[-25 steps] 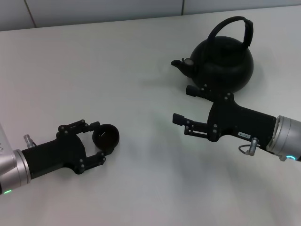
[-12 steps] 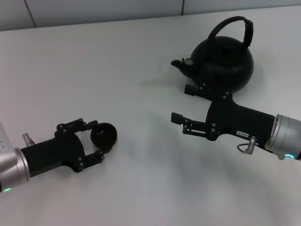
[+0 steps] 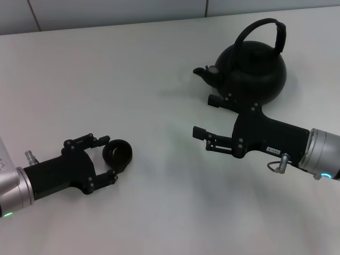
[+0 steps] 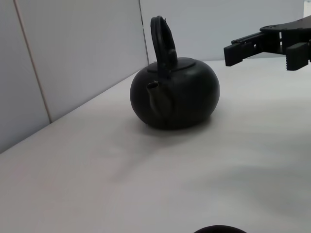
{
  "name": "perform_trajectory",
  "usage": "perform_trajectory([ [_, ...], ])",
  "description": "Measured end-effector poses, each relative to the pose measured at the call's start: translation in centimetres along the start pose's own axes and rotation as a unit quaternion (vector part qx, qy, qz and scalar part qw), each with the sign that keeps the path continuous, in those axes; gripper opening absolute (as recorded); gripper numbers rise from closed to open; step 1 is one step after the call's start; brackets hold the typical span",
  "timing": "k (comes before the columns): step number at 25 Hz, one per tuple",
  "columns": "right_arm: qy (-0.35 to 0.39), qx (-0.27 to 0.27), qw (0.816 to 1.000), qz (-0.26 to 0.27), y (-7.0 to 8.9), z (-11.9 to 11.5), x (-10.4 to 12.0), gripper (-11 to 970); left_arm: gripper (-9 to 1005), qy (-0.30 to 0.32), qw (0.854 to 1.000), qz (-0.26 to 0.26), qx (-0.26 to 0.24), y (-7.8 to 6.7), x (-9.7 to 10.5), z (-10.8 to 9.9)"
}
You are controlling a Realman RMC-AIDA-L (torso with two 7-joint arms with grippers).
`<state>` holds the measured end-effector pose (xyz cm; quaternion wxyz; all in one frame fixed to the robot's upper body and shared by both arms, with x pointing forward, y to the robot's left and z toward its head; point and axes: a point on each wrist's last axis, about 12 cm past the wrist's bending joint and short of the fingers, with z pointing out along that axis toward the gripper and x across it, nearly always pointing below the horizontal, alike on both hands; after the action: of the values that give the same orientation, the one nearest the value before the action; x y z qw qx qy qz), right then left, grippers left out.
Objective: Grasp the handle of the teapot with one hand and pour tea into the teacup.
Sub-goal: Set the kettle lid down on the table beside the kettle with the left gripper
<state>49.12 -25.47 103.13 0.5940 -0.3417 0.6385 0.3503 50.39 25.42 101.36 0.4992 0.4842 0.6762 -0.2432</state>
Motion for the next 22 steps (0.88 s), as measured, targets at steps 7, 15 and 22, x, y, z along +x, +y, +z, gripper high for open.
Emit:
perform_trajectory([
  [7, 0.0, 0.0, 1.0, 0.0, 0.0, 0.0, 0.0, 823, 761, -0.001, 1.0, -0.001, 0.0, -0.1, 0.0, 0.0],
  [15, 0.001, 0.002, 1.0, 0.002, 0.1, -0.2, 0.1, 824, 836, -0.005, 1.0, 0.006, -0.003, 0.1, -0.2, -0.2],
  [22, 0.001, 0.003, 1.0, 0.002, 0.1, -0.3, 0.1, 824, 852, -0.022, 1.0, 0.018, -0.006, -0.2, -0.4, -1.5],
])
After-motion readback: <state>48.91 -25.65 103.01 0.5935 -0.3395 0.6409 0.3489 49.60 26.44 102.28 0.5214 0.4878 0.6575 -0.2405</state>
